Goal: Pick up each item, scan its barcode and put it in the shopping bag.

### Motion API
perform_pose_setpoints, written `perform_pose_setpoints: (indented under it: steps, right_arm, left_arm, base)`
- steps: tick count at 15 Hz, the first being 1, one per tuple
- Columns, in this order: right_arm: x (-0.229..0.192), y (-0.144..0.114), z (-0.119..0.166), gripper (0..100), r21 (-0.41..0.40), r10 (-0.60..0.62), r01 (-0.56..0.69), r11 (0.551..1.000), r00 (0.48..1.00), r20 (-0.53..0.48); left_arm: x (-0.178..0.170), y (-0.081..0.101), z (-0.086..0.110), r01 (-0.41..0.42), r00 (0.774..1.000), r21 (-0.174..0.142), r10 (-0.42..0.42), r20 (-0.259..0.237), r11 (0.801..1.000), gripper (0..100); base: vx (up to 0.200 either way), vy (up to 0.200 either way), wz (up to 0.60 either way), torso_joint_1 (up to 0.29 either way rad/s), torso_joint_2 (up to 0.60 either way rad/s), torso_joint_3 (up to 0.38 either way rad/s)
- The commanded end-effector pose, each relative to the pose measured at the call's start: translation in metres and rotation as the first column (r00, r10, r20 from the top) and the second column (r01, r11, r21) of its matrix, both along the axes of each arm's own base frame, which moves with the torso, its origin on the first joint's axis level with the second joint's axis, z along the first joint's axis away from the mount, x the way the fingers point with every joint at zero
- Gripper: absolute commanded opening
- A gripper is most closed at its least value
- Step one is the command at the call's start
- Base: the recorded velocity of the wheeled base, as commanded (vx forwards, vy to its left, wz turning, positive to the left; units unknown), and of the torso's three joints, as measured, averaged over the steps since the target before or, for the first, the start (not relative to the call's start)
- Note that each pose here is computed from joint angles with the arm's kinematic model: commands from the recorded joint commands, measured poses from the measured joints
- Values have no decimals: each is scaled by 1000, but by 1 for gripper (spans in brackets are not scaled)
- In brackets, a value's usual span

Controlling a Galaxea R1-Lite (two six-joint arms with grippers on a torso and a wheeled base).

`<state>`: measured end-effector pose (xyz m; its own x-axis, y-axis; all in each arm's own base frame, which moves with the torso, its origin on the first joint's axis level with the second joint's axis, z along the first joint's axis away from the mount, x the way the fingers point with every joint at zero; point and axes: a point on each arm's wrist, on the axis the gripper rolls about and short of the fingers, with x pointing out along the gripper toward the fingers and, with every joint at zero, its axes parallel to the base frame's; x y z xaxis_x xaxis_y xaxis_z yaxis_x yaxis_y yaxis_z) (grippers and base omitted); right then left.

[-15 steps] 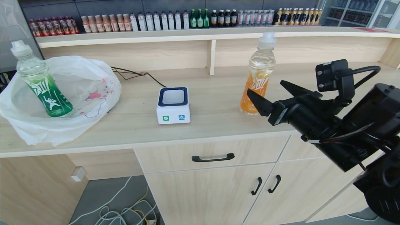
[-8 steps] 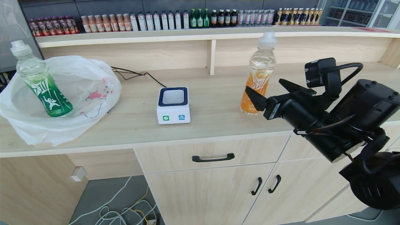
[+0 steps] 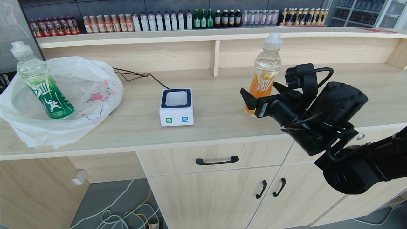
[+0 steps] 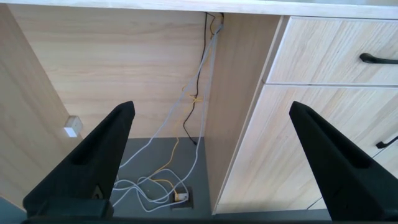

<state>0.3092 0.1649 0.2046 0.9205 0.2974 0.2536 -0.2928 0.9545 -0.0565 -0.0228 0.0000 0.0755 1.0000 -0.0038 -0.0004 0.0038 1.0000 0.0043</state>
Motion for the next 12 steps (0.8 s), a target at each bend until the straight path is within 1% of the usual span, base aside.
perform_pose_setpoints:
  steps: [1,2,5,10,12]
  right_arm:
    - [10,-2,-5,100,-3,-21,21,1000,1000,-7]
    - [12,-1,-4,100,0,-23,23,1000,1000,-2]
    - [19,-1,-4,100,50,-68,69,996,998,-10]
    - [38,-5,0,100,67,-100,99,993,995,19]
    - [42,-7,7,100,72,-107,104,992,994,29]
  left_arm:
    - [0,0,0,-1,1000,0,1,0,1000,100]
    - [0,0,0,-1,1000,0,1,0,1000,100]
    - [0,0,0,-1,1000,0,1,0,1000,100]
    - [0,0,0,-1,1000,0,1,0,1000,100]
    - [0,0,0,-1,1000,0,1,0,1000,100]
  base:
    - [0,0,0,0,0,0]
    - [0,0,0,0,0,0]
    - [0,0,0,0,0,0]
    - [0,0,0,0,0,0]
    - [0,0,0,0,0,0]
